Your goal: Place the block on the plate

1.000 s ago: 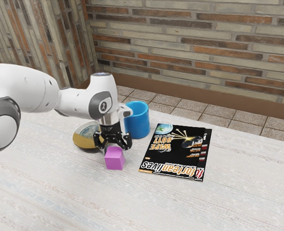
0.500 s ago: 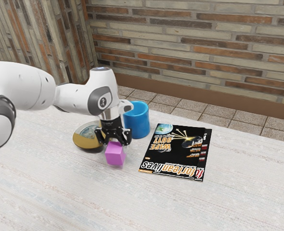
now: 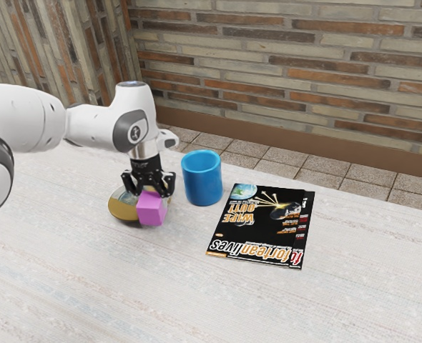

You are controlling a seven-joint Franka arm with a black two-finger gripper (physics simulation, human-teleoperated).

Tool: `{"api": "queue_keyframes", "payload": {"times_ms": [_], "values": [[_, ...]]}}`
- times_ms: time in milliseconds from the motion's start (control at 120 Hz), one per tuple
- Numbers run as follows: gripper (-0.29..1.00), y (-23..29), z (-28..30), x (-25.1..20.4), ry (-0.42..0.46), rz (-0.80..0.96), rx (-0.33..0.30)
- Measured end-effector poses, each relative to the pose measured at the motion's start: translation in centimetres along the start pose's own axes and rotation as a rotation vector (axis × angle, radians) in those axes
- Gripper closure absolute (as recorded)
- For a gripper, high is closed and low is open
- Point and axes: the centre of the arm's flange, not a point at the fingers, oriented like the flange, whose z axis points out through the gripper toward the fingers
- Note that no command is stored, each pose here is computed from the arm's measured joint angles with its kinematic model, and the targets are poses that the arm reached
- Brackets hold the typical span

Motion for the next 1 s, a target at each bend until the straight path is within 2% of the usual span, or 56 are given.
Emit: {"api": "queue_keyframes", "payload": {"times_ms": [225, 533, 767, 1000], "values": [[0.34, -3.3, 0.5, 3.3, -0.018, 0.016, 0.042], [0.34, -5.6, 0.0, 5.4, -0.024, 0.13, 0.12], [0.34, -5.0, -0.3, 6.5, -0.02, 0.254, 0.154], [0.34, -3.7, 0.4, 6.8, -0.031, 0.365, 0.16]]}}
